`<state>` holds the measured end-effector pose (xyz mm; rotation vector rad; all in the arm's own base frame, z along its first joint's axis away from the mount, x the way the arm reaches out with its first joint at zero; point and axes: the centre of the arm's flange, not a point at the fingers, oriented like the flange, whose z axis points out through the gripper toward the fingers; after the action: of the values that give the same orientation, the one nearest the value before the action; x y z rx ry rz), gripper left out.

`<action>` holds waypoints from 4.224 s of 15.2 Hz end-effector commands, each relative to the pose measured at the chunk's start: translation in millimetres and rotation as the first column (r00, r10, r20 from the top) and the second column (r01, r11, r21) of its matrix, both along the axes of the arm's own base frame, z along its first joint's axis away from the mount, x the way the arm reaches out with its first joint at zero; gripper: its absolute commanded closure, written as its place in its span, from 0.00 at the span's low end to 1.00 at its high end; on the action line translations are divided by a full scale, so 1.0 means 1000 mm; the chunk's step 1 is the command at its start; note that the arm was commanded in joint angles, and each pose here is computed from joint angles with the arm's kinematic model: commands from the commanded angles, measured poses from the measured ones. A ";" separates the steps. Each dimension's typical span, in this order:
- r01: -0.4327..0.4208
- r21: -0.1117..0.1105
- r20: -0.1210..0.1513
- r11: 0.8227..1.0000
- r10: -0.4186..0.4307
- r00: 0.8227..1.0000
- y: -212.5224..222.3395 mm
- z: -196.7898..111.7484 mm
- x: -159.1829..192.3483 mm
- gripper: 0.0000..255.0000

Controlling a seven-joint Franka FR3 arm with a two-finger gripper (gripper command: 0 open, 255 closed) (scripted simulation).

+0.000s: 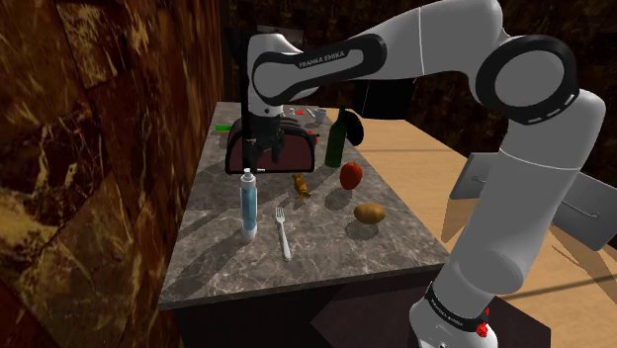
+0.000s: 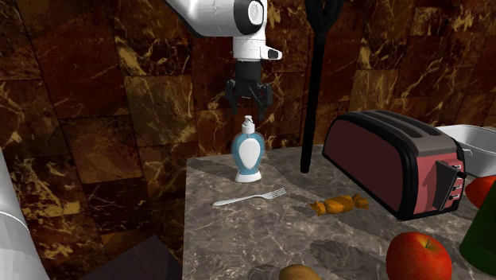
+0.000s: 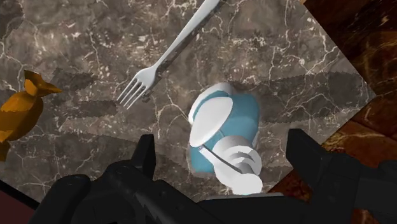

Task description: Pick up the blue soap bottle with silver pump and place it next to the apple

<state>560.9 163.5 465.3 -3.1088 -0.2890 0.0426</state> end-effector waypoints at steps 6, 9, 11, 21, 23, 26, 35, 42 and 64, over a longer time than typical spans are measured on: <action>-0.020 0.012 0.028 1.000 0.020 0.999 0.030 -0.018 0.043 0.00; -0.020 0.012 0.028 1.000 0.020 0.999 0.031 -0.034 0.043 0.00; -0.020 0.012 0.028 1.000 0.020 0.999 0.031 -0.048 0.043 0.00; -0.020 0.012 0.028 1.000 0.020 0.999 0.031 -0.048 0.043 1.00; -0.020 0.012 0.028 1.000 0.020 0.999 0.031 -0.048 0.043 1.00; -0.020 0.012 0.028 1.000 0.020 0.999 0.031 -0.048 0.043 1.00; -0.020 0.012 0.028 1.000 0.020 0.999 0.031 -0.016 0.043 1.00; -0.020 0.012 0.028 1.000 0.020 0.999 0.031 0.021 0.043 1.00; -0.020 0.012 0.028 1.000 0.020 0.999 0.031 0.137 0.043 1.00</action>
<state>603.0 194.0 596.3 -3.0962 -0.3196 -0.0030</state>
